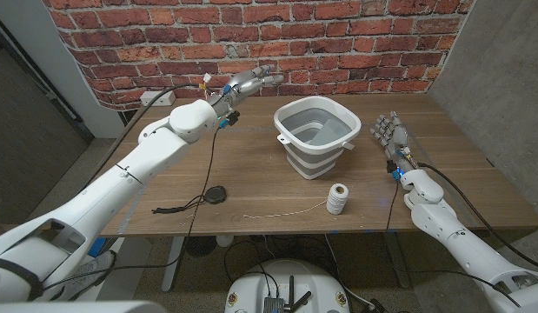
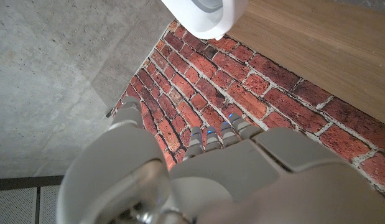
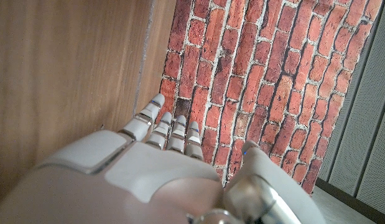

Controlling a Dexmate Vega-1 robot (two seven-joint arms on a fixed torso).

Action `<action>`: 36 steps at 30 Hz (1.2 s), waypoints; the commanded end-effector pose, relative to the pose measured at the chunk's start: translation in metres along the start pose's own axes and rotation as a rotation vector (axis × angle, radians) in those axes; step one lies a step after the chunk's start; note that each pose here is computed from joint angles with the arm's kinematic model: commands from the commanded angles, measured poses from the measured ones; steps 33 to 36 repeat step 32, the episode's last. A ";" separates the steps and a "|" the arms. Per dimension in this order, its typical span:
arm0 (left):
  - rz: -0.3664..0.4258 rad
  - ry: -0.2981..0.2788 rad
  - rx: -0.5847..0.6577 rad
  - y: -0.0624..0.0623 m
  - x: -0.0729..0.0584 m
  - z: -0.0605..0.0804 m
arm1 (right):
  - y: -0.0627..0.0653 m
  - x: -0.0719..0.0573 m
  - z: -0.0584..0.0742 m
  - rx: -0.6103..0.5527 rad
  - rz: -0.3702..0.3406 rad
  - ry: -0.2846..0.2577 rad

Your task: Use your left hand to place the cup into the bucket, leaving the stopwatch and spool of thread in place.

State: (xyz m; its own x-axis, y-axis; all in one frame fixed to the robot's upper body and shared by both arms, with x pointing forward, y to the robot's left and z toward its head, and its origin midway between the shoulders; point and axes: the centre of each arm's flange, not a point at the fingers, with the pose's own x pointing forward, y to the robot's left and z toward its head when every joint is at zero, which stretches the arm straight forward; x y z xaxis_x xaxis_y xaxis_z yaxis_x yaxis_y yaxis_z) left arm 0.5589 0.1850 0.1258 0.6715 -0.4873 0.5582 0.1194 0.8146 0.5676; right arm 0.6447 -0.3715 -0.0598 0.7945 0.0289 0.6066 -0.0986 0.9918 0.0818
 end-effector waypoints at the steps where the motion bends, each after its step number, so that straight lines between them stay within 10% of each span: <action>1: 0.125 0.009 -0.086 0.000 -0.024 -0.039 | 0.005 0.008 0.005 -0.017 0.021 0.011; 36: 0.341 0.039 -0.281 -0.036 -0.068 -0.109 | 0.013 0.004 -0.003 -0.042 0.023 0.091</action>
